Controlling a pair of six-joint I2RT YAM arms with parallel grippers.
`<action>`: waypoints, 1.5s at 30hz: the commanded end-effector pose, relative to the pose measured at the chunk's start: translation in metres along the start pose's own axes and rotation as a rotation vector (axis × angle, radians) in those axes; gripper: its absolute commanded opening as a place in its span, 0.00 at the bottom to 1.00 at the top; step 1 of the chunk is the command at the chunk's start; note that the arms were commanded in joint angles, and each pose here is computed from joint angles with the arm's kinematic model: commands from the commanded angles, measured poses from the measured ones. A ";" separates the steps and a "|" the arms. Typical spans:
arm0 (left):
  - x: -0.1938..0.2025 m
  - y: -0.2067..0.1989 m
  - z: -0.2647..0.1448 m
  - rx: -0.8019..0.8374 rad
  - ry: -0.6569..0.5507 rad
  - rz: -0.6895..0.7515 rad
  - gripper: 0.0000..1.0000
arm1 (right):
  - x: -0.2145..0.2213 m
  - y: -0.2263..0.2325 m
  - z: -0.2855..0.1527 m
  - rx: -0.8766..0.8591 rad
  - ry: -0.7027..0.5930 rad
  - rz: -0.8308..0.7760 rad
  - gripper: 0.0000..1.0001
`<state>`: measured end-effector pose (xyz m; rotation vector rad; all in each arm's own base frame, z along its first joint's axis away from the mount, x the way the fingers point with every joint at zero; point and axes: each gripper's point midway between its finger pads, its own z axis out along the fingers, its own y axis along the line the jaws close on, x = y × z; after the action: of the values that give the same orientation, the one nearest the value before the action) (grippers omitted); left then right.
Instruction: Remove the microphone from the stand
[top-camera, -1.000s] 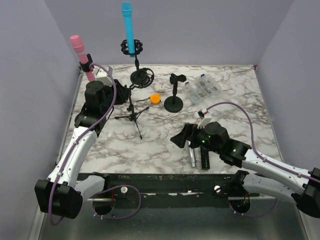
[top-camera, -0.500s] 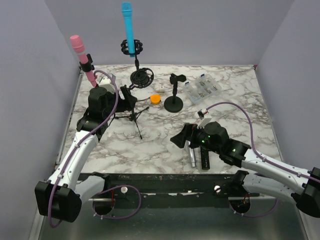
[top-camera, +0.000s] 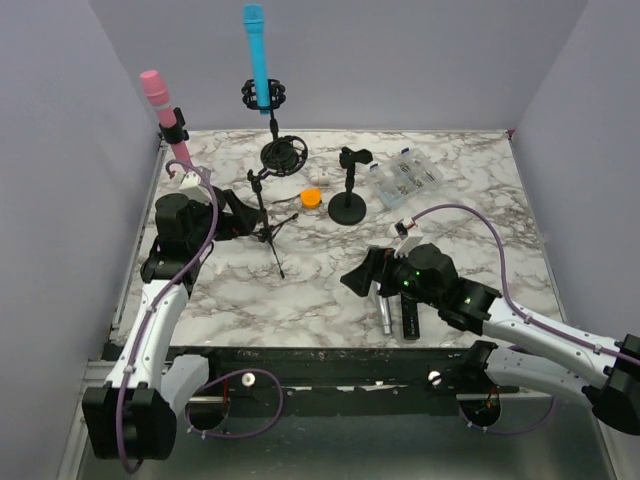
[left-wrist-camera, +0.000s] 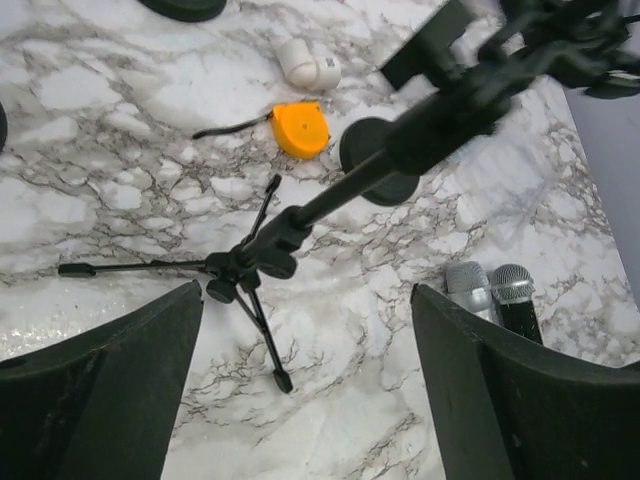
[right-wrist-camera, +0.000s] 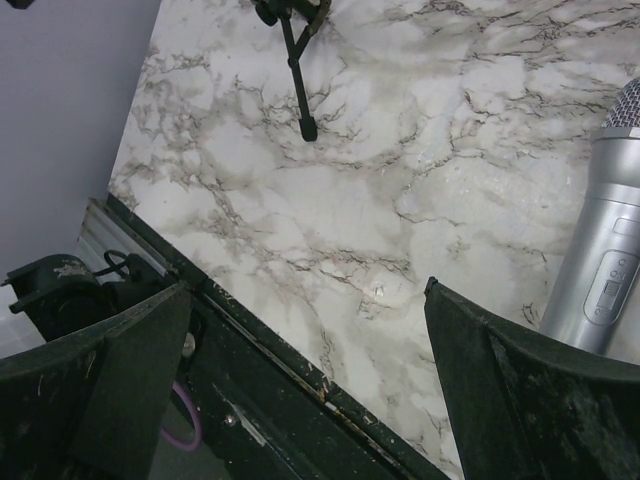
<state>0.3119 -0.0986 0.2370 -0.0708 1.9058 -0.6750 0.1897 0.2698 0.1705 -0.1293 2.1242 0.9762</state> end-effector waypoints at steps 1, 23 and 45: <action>0.013 0.018 0.018 0.118 0.059 -0.103 0.77 | 0.006 -0.001 0.006 0.000 0.015 0.004 1.00; 0.035 0.028 0.054 0.178 0.106 -0.210 0.53 | 0.005 -0.001 0.002 -0.001 0.011 0.010 1.00; 0.051 0.017 0.062 0.315 0.219 -0.395 0.03 | 0.003 -0.001 0.000 0.005 0.001 0.008 1.00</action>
<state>0.3467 -0.1242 0.1587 -0.1947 2.0132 -1.2062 0.1899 0.2706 0.1726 -0.1206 2.1180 0.9874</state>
